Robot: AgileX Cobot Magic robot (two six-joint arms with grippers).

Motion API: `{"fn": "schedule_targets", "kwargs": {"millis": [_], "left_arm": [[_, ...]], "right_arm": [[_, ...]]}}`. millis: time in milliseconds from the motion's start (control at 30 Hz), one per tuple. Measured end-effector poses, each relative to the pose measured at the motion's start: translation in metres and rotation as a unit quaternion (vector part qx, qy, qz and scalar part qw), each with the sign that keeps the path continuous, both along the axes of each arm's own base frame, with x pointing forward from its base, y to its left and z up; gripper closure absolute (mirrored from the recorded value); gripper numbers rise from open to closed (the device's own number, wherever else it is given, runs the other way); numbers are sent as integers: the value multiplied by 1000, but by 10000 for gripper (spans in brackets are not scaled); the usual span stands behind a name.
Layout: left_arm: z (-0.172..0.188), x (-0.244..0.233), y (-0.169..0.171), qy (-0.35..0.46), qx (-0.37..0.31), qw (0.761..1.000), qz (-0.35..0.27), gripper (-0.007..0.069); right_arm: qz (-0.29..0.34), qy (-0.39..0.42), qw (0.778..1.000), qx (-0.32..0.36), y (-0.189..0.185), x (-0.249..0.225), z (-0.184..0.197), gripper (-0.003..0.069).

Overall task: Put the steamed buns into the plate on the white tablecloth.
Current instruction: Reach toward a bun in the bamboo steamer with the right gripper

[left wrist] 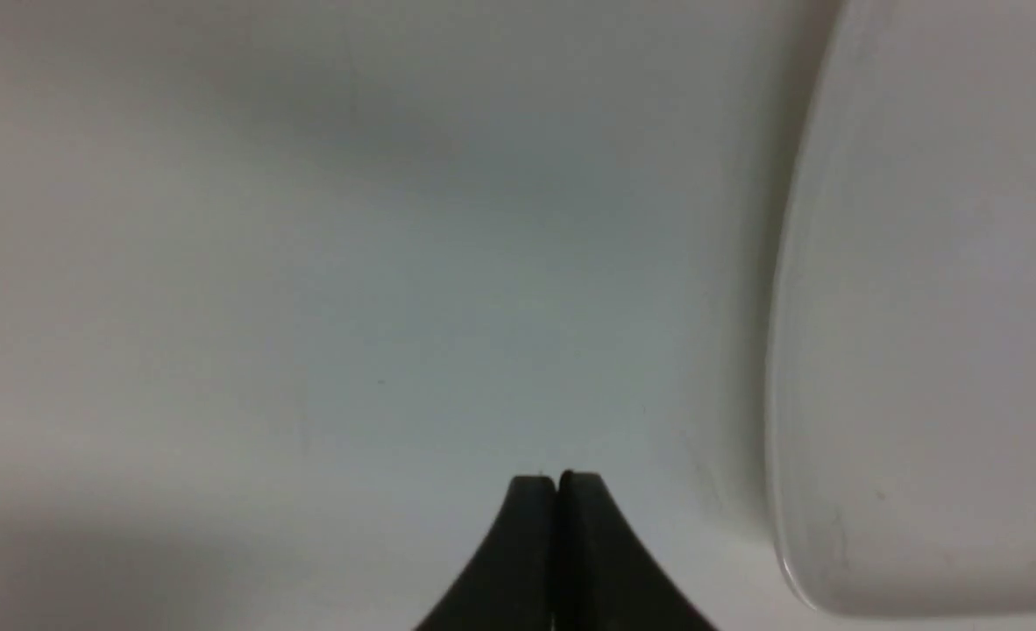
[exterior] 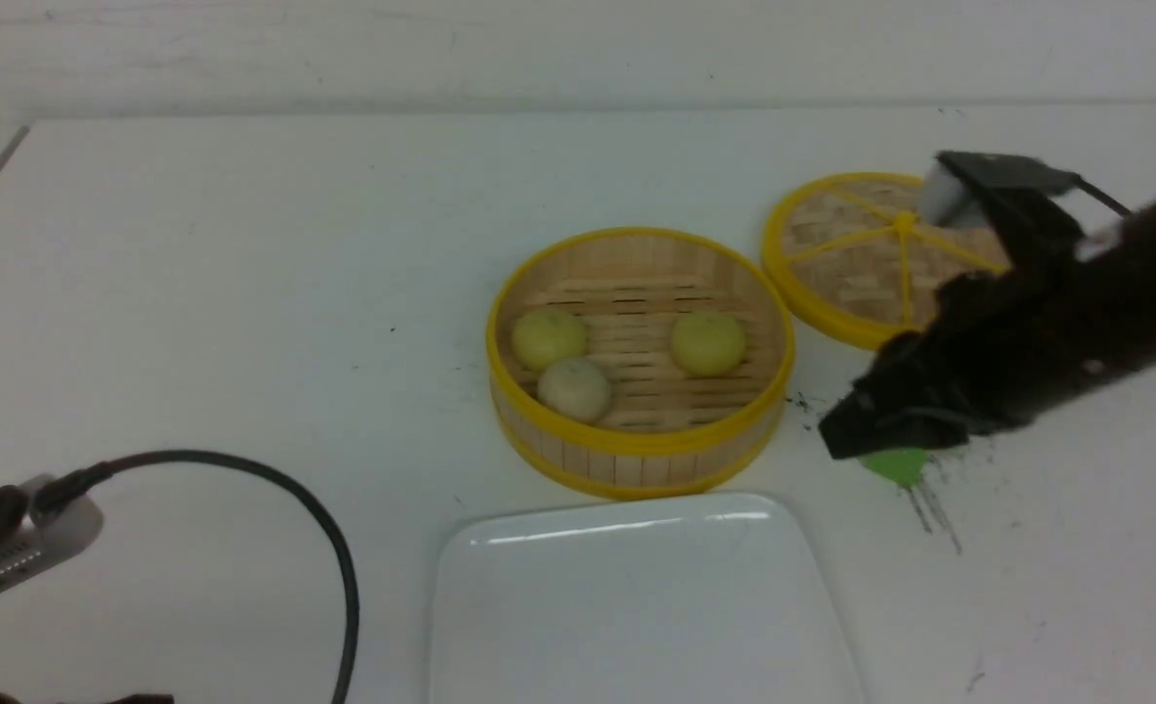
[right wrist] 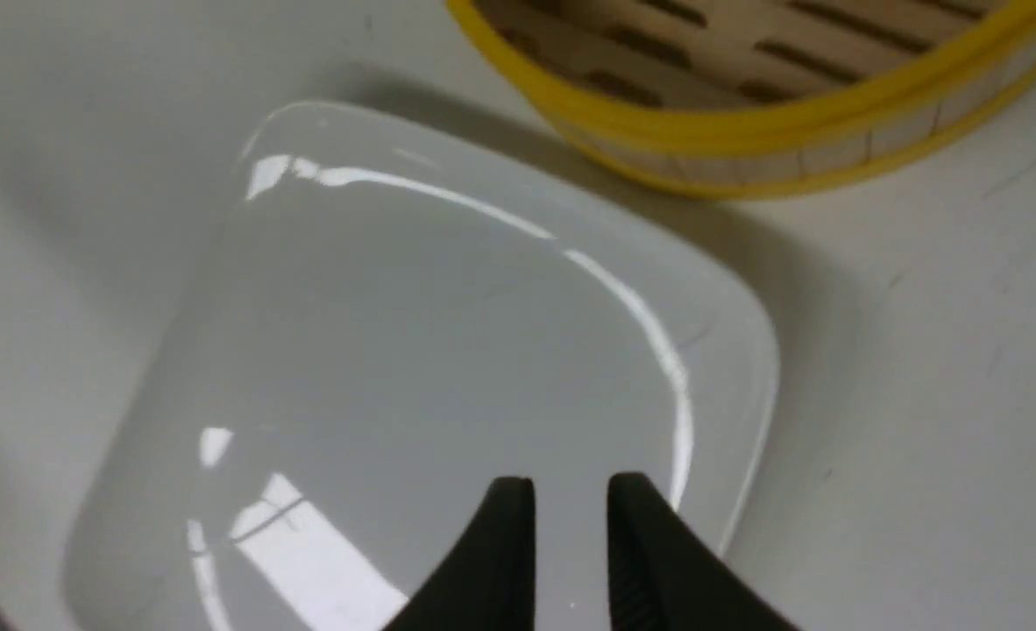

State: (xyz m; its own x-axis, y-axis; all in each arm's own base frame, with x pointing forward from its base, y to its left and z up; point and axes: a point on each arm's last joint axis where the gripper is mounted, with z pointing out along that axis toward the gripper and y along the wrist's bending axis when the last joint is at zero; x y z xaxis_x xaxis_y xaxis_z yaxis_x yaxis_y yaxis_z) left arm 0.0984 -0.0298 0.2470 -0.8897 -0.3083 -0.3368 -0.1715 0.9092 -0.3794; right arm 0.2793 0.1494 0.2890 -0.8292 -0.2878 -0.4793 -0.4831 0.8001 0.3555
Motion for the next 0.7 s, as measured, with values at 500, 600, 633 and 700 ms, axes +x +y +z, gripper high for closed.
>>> {"fn": "schedule_targets", "kwargs": {"millis": [500,600,633,700], "left_arm": [[0,1,2,-11,15,1000,-8,561],[0,1,2,-11,16,1000,-8,556],[0,1,2,-11,17,1000,-8,554],[0,1,2,-11,17,1000,-8,553]], "right_arm": [[-27,-81,988,-126,57,116,-61,173],[-29,-81,988,-126,60,123,-77,199],[-29,-78,988,-128,60,124,-83,223],[-27,-75,988,-132,61,125,-89,268]]}}
